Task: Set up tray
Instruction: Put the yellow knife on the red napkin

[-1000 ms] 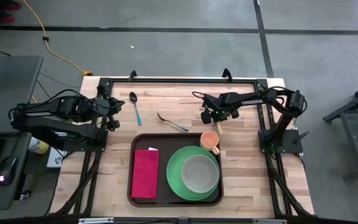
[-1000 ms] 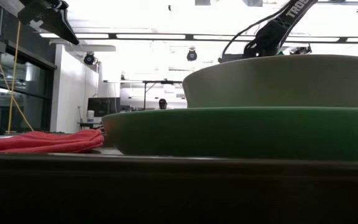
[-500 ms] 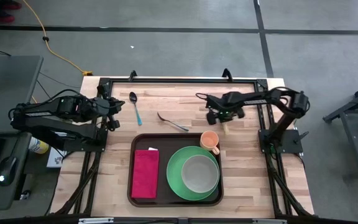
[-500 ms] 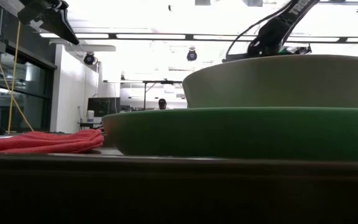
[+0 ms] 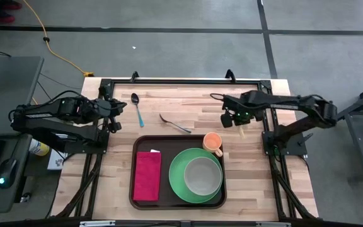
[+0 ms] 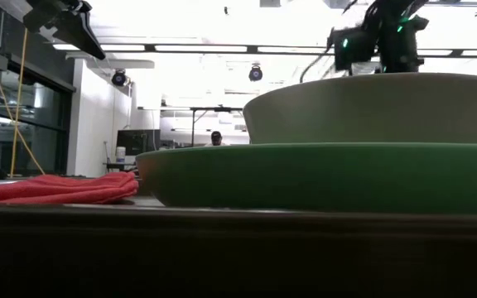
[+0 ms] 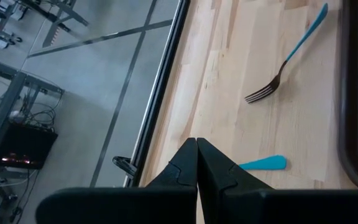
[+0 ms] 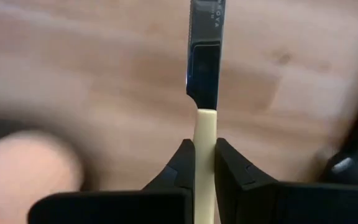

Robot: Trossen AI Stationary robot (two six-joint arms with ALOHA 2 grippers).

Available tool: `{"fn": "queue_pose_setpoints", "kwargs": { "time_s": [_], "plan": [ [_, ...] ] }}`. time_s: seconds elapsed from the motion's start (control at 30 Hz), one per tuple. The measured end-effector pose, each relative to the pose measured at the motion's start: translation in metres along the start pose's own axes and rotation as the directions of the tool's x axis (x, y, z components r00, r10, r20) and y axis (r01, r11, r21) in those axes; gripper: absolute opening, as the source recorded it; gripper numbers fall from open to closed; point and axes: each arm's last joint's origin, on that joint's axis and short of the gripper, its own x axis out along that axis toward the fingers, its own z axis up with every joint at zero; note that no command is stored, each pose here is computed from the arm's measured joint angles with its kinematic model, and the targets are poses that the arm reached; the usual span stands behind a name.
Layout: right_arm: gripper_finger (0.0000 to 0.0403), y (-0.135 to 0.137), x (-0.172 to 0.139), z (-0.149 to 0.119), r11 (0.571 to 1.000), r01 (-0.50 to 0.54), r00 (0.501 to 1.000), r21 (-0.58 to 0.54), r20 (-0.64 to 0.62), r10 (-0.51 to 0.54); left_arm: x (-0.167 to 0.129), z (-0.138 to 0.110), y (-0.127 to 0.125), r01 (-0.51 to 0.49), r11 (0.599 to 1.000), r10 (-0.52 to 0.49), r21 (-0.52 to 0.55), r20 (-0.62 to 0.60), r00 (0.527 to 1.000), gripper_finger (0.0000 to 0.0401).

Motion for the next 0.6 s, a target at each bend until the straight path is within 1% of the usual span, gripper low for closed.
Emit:
{"fn": "queue_pose_setpoints", "kwargs": {
  "time_s": [0.17,0.3,0.47,0.6],
  "plan": [
    [0.0010,-0.001,-0.022,-0.028,0.991,-0.130,0.991,-0.019,-0.013,0.130,0.000,0.000,-0.001,0.029,1.000,-0.029,0.000,0.006,1.000,0.0031],
    [0.0010,0.005,-0.037,-0.052,0.960,-0.274,0.962,-0.052,-0.002,0.274,0.000,0.000,-0.001,0.034,0.999,-0.034,0.000,0.007,0.999,0.0031],
    [0.0010,0.018,-0.052,-0.080,0.892,-0.442,0.892,-0.094,0.052,0.448,0.000,0.000,-0.001,0.034,0.999,-0.034,0.000,0.007,0.999,0.0031],
    [0.0010,0.035,-0.059,-0.104,0.814,-0.564,0.813,-0.137,0.078,0.577,0.000,0.000,-0.001,0.034,0.999,-0.033,-0.004,0.007,0.999,0.0031]
  ]
}}
